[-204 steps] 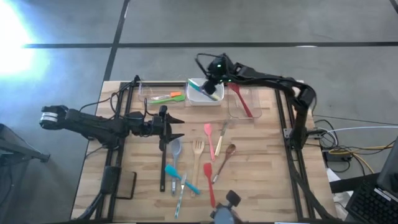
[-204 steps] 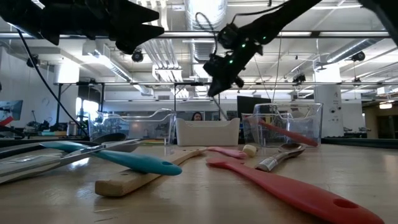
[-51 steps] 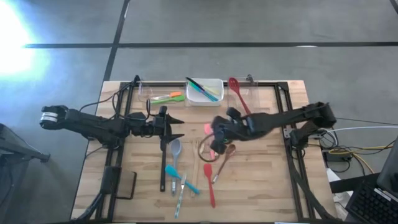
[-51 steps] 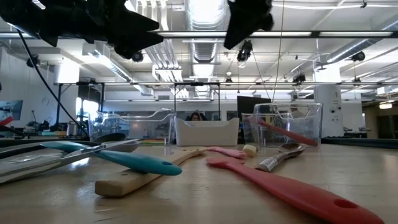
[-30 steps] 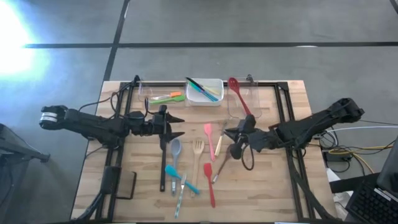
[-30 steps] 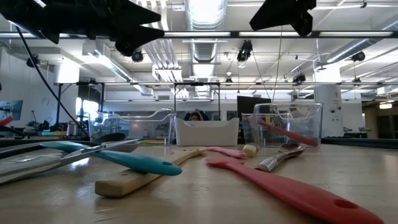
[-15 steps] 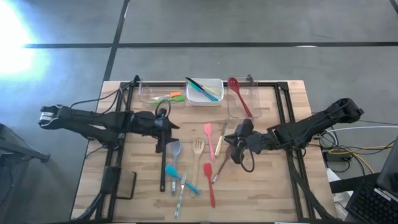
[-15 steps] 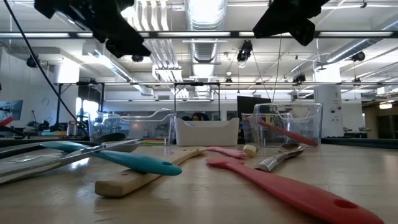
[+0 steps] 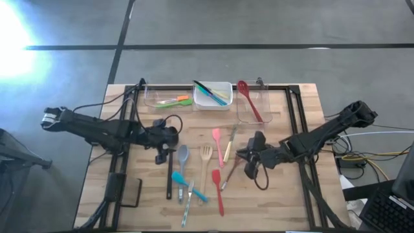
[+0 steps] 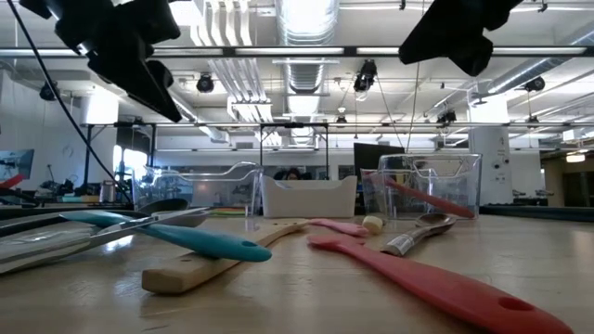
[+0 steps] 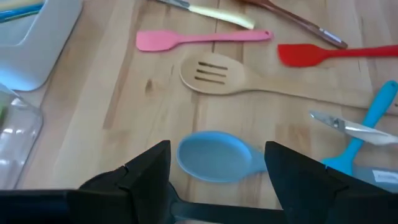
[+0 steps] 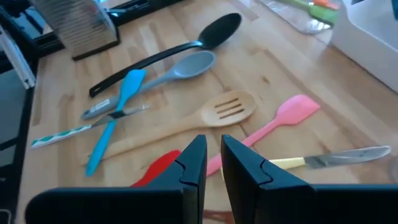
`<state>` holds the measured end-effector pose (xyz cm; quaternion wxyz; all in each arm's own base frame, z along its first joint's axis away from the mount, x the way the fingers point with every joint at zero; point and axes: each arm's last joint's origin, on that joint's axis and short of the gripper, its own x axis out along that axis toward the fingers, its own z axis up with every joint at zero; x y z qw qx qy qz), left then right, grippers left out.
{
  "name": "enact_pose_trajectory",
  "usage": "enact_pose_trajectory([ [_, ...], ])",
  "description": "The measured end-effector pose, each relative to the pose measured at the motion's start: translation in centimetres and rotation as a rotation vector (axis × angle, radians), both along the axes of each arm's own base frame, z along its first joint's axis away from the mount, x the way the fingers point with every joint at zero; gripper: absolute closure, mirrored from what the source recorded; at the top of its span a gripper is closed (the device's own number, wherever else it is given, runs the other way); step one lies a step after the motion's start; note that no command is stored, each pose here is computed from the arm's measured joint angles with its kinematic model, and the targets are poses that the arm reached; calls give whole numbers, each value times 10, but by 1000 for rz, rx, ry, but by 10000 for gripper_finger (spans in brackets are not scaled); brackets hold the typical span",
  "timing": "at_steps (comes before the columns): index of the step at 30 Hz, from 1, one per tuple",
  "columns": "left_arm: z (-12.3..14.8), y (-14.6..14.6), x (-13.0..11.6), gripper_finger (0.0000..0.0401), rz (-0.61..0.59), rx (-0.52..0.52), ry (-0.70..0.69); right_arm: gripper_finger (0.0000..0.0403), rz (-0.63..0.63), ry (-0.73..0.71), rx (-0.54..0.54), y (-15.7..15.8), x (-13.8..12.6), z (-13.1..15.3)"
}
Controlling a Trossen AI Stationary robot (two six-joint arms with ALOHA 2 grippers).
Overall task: Pick & Place Kitchen Items
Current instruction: Put the black ladle into the right transparent bin
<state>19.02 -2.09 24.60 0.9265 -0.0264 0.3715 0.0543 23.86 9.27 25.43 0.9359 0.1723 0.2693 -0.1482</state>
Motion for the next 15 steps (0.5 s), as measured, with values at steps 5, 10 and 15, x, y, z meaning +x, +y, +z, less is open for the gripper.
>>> enact_pose_trajectory([
  [5,-1,-2,-1,140,-4,-1,9,360,-11,-7,-27,1,-1,0],
  [10,2,-1,-11,140,19,-10,106,360,-9,-5,-56,0,-1,0],
  [15,9,-1,-17,140,52,-57,153,359,18,2,-110,0,0,1],
])
